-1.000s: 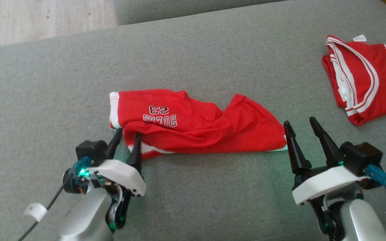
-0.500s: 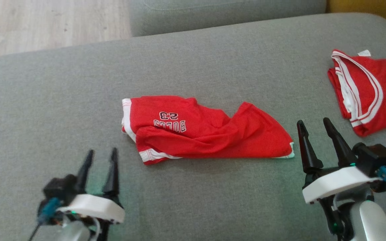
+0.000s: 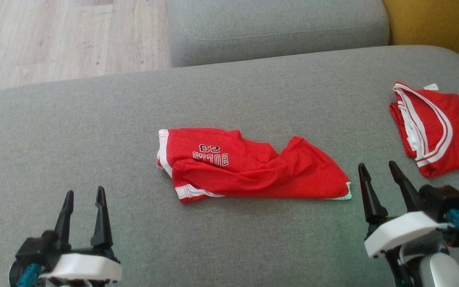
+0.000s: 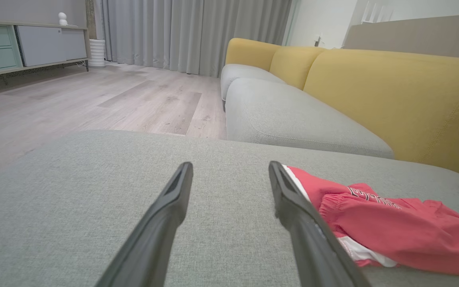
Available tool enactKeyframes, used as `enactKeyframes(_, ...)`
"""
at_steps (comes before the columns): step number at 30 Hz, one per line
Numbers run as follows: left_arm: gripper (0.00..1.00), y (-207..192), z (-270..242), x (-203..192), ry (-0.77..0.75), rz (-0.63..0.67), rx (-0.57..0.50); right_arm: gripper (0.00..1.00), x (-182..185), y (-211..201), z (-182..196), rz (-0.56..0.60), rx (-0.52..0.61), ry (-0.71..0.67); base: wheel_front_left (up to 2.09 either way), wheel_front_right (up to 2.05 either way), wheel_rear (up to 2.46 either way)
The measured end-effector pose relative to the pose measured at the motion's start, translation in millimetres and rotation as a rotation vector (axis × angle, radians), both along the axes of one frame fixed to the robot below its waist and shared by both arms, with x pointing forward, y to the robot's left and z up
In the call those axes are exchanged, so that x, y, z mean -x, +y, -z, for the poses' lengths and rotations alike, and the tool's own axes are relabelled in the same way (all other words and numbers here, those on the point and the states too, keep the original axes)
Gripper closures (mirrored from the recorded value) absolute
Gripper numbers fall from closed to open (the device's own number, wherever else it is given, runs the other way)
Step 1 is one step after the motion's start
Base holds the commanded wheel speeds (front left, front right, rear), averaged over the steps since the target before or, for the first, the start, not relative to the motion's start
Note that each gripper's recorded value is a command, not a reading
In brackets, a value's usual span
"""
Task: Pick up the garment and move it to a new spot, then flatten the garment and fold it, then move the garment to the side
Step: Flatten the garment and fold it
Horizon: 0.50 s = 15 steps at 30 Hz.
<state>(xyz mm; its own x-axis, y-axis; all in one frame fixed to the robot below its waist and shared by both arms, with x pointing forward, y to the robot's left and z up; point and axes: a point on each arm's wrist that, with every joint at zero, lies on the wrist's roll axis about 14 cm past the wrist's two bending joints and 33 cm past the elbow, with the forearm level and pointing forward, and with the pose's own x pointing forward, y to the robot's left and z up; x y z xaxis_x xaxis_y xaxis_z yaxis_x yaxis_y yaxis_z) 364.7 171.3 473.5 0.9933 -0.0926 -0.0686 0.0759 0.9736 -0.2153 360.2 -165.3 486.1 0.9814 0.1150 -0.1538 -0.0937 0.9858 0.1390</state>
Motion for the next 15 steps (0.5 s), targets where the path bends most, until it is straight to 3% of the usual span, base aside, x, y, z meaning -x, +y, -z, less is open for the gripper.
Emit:
enactKeyframes(11, 0.0, -3, 0, 5, -0.007, 0.0, 0.003, 0.0, 9, -1, 10, 0.003, -0.002, 0.03, 0.0, 0.0, 0.0)
enactKeyframes(15, 0.0, -18, 6, 6, 0.012, 0.06, 0.02, 0.0, 8, 3, 14, -0.006, -0.005, 0.042, 0.0, 0.0, 0.0)
